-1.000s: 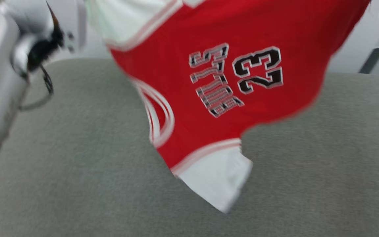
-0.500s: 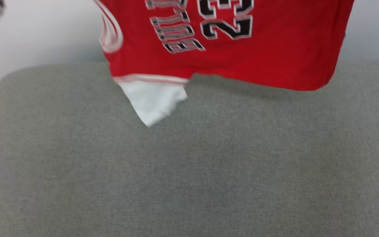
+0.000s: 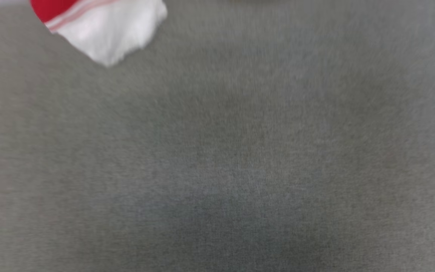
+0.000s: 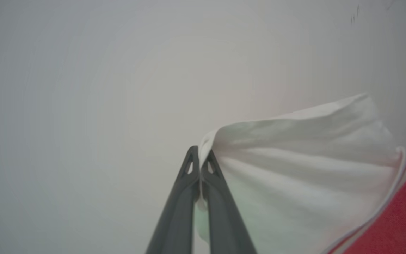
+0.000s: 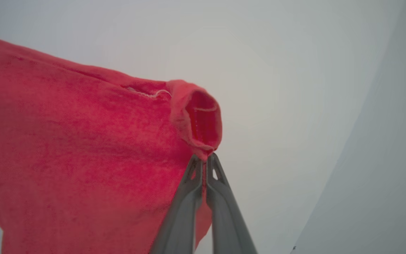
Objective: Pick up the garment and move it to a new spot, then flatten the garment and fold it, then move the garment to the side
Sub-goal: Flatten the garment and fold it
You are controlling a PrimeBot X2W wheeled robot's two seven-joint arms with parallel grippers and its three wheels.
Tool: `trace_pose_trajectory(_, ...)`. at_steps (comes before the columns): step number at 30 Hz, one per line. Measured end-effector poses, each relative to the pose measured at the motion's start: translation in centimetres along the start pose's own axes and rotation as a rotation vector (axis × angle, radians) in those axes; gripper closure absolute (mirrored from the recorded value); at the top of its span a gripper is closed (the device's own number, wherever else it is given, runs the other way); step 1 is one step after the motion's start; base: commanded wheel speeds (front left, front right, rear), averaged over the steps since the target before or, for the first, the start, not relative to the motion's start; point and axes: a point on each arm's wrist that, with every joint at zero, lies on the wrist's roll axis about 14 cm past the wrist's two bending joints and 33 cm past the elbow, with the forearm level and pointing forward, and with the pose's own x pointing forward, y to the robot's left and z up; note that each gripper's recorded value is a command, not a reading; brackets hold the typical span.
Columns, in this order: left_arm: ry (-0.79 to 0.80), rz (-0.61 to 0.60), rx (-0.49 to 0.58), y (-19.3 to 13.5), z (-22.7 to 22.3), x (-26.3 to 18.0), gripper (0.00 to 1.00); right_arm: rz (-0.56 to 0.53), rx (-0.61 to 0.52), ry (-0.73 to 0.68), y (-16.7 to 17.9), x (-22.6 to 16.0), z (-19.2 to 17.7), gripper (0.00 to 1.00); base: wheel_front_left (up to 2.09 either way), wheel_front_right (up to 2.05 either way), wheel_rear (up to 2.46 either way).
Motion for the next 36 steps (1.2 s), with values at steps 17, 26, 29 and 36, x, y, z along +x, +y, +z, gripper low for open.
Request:
trace_pose_trajectory(17, 0.065, -0.171, -0.075, -14.3, -22.4, 3.9, 1.00, 0.031, 0.002, 0.210, 3.3, 4.3, -26.2, 1.00, 0.00, 0.00, 0.00)
trace_pose_trajectory(26, 0.271, -0.229, -0.128, -18.9, -34.3, -0.9, 1.00, 0.070, 0.100, 0.367, 7.7, 1.6, -37.4, 1.00, 0.00, 0.00, 0.00)
trace_pose_trajectory(29, 0.323, -0.227, -0.139, -18.7, -35.6, -2.2, 1.00, 0.057, 0.136, 0.363, 7.9, 1.4, -37.1, 1.00, 0.00, 0.00, 0.00)
trace_pose_trajectory(36, 0.434, -0.238, -0.166, -18.0, -35.6, -5.4, 1.00, 0.051, 0.176, 0.376, 7.9, -0.4, -35.0, 1.00, 0.00, 0.00, 0.00)
